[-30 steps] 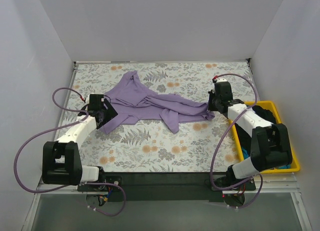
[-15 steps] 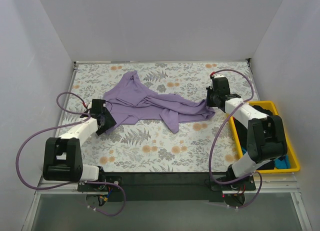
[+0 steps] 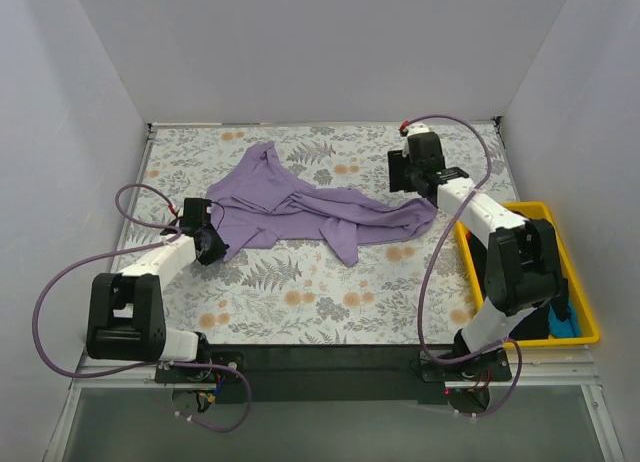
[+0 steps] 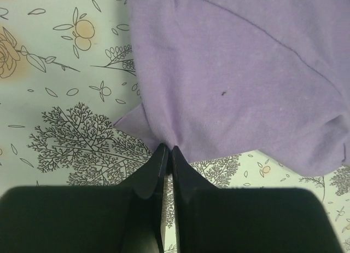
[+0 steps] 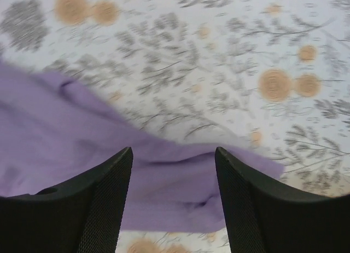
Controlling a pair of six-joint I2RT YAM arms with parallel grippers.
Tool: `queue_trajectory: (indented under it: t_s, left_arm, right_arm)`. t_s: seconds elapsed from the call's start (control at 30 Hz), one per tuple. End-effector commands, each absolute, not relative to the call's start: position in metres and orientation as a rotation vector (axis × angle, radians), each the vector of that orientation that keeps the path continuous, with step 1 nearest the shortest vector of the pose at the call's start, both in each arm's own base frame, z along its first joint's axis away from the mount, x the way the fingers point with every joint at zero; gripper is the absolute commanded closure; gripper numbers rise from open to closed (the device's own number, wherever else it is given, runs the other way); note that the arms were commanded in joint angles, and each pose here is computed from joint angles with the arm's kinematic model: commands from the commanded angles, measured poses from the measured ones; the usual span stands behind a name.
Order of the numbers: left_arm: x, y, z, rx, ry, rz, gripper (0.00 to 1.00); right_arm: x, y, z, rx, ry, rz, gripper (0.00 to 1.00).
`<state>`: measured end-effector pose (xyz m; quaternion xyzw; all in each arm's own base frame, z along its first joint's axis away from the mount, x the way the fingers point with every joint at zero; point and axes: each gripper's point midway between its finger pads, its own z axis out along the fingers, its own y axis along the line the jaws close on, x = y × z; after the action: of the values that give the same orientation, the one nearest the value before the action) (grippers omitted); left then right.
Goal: Fold and stack the t-shirts
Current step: Flatten the tshirt out
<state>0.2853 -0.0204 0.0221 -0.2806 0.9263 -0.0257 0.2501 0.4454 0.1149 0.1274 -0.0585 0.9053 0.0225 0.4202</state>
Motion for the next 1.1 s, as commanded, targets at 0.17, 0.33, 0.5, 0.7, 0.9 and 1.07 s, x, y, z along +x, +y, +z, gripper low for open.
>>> queue_trajectory:
  t_s: [0.17, 0.33, 0.5, 0.7, 0.9, 1.07]
  left_arm:
    - [0.301, -0.029, 0.057, -0.716, 2.429, -0.167, 1.00]
    - [0.308, -0.031, 0.079, -0.716, 2.389, -0.201, 1.00]
    - [0.318, -0.033, 0.103, -0.716, 2.345, -0.226, 1.00]
    - [0.324, -0.034, 0.129, -0.706, 2.308, -0.243, 1.00]
    - [0.334, -0.021, 0.164, -0.705, 2.228, -0.200, 1.00]
    - [0.341, 0.000, 0.195, -0.734, 2.164, -0.157, 1.00]
  right_arm:
    - [0.327, 0.248, 0.106, -0.688, 2.284, 0.395, 0.28]
    - [0.291, 0.268, 0.071, -0.837, 2.351, 0.372, 0.24]
    - [0.284, 0.265, 0.045, -0.895, 2.408, 0.252, 0.28]
    - [0.283, 0.242, 0.027, -0.871, 2.450, 0.114, 0.51]
    - [0.300, 0.191, 0.052, -0.665, 2.424, -0.100, 0.99]
    - [0.327, 0.128, 0.130, -0.329, 2.309, -0.136, 0.99]
